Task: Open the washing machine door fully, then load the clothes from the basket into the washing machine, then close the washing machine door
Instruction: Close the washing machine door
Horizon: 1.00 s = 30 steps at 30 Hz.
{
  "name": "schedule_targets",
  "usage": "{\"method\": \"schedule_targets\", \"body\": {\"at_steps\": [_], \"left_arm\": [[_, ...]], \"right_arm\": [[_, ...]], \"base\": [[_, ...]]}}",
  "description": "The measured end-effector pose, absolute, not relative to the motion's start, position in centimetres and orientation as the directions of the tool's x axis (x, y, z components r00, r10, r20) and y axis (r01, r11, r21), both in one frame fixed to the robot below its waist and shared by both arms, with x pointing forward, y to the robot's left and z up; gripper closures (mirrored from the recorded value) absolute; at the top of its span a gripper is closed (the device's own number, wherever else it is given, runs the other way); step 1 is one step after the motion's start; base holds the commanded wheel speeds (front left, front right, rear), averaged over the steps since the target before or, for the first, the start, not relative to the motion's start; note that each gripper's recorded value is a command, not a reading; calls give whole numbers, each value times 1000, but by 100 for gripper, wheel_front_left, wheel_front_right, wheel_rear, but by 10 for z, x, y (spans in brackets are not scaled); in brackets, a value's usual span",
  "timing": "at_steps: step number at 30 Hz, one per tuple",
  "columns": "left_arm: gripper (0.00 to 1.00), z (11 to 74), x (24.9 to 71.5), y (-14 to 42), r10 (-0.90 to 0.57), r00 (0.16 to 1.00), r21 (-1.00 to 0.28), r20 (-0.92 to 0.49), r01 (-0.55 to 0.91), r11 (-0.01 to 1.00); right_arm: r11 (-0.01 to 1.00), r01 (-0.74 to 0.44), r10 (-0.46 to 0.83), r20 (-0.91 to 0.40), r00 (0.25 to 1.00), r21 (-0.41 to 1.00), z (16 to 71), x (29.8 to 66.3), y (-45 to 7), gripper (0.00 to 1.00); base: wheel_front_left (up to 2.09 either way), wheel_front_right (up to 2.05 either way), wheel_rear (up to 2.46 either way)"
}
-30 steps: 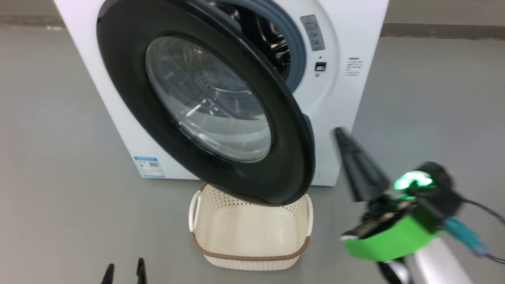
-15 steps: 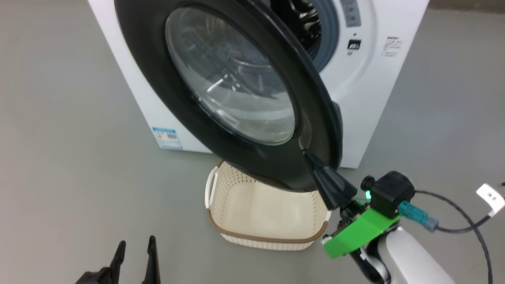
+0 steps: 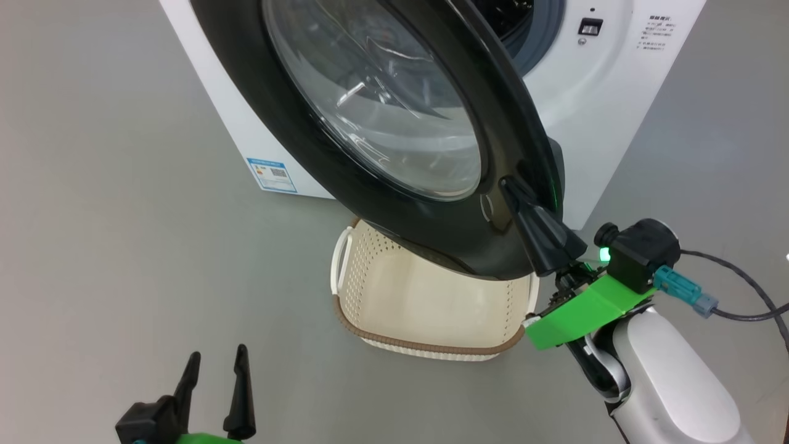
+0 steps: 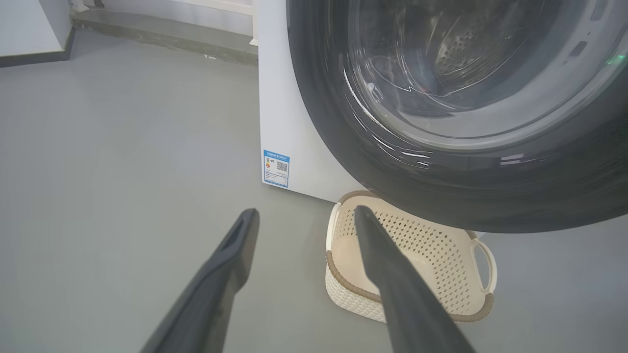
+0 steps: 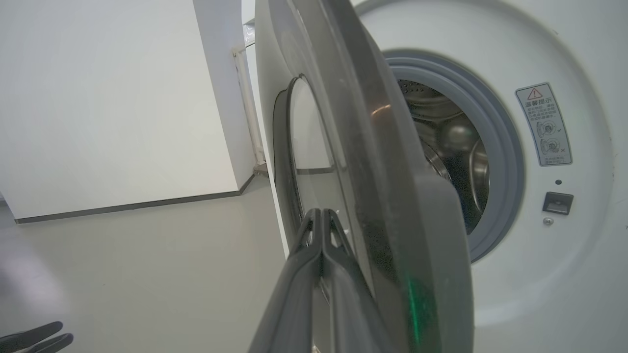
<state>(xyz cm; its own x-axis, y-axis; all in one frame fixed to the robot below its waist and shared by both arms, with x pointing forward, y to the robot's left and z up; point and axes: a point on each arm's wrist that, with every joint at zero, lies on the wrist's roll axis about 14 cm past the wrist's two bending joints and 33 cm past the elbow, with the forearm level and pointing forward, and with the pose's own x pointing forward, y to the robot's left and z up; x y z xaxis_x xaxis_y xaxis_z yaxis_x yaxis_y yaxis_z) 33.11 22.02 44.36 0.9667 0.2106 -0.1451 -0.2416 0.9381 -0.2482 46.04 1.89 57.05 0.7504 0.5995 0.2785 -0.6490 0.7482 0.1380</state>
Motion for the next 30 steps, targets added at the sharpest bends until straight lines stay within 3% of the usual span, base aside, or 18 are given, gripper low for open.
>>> {"method": "schedule_targets", "body": {"at_steps": [30], "left_arm": [[0,418,371,214,169,964,-233,-206,-216,948]], "right_arm": [[763,-646,620,272,736,11,556,524,9,100]], "base": [[0,0,0]]}}
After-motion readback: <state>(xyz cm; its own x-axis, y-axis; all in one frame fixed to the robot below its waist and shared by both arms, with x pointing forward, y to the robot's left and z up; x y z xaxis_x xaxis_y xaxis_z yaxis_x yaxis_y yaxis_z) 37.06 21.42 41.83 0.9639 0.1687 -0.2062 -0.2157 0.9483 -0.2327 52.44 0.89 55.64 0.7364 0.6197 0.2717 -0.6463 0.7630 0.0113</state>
